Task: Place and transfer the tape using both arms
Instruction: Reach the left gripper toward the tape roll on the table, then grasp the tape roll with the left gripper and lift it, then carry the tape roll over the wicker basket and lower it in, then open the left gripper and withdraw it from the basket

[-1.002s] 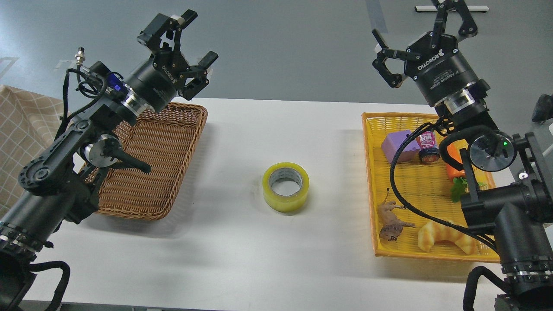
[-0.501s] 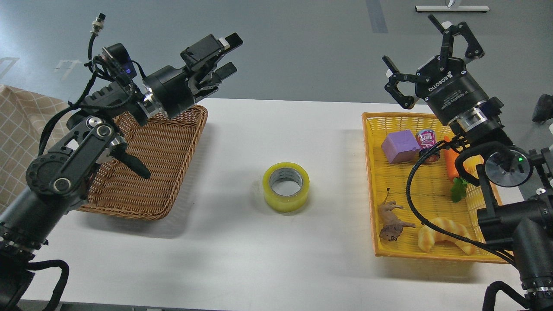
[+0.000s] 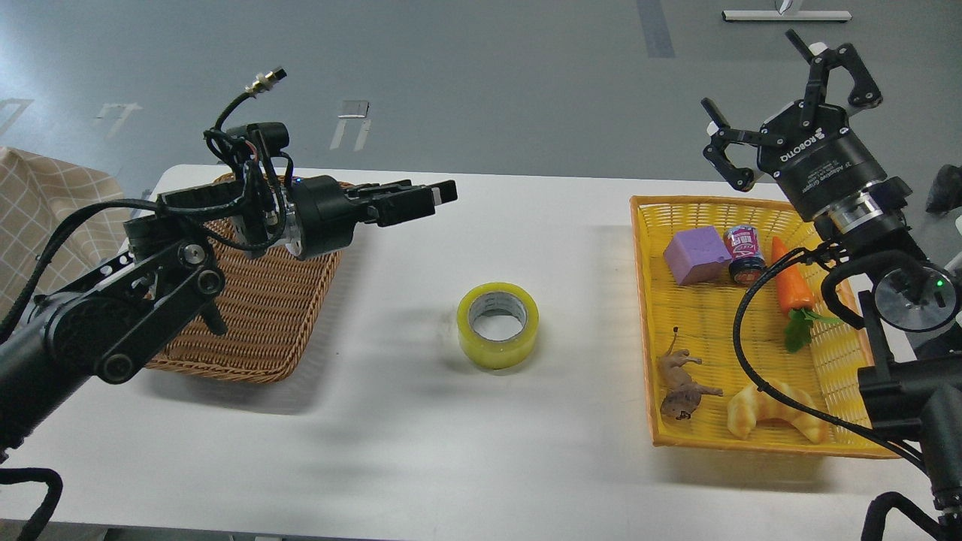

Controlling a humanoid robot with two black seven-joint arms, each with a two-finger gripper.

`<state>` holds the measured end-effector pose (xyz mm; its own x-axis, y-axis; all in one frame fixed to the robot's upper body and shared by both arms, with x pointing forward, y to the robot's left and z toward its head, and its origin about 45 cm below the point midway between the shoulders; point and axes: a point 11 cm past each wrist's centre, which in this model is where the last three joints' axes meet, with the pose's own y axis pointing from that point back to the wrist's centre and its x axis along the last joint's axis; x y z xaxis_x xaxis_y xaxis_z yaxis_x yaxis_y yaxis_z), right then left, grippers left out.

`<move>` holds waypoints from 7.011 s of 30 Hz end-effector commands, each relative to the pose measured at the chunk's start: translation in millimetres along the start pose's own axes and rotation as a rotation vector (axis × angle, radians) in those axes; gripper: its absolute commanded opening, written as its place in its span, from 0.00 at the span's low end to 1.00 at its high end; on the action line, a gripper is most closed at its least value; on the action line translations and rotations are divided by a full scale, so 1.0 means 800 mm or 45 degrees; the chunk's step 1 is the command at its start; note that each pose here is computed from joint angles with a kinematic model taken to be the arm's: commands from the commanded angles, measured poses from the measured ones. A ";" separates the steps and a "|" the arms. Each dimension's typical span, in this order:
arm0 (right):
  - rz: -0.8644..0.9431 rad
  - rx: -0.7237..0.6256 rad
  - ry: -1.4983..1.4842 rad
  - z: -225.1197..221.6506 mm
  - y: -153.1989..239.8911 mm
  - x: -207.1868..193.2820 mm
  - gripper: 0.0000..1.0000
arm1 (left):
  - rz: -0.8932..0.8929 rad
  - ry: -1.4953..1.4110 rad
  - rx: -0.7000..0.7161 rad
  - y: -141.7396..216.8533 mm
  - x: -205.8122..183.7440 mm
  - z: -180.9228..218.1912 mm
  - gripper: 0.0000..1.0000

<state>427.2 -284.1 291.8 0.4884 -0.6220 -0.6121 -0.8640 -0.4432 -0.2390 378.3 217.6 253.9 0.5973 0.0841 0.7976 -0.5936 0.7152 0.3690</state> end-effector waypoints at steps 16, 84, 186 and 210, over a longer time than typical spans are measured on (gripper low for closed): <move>0.031 -0.006 -0.006 0.004 0.008 0.010 1.00 | -0.196 -0.425 0.433 -0.022 -0.002 -0.003 0.97; 0.133 -0.061 -0.060 0.042 0.048 0.038 1.00 | -0.485 -0.377 0.392 -0.139 -0.141 0.044 0.95; 0.067 -0.036 -0.171 0.073 0.023 0.011 1.00 | -0.517 -0.183 0.994 0.161 -0.048 -0.225 0.00; 0.067 -0.032 -0.171 0.072 0.023 0.011 1.00 | -0.380 0.043 0.929 0.157 -0.031 -0.214 0.71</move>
<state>408.3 -260.4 238.2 0.4194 -0.5538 -0.7193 -0.8840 -0.4295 -0.1848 379.9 427.4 196.3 0.7984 -0.0305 0.6013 -0.5991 0.0597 0.7985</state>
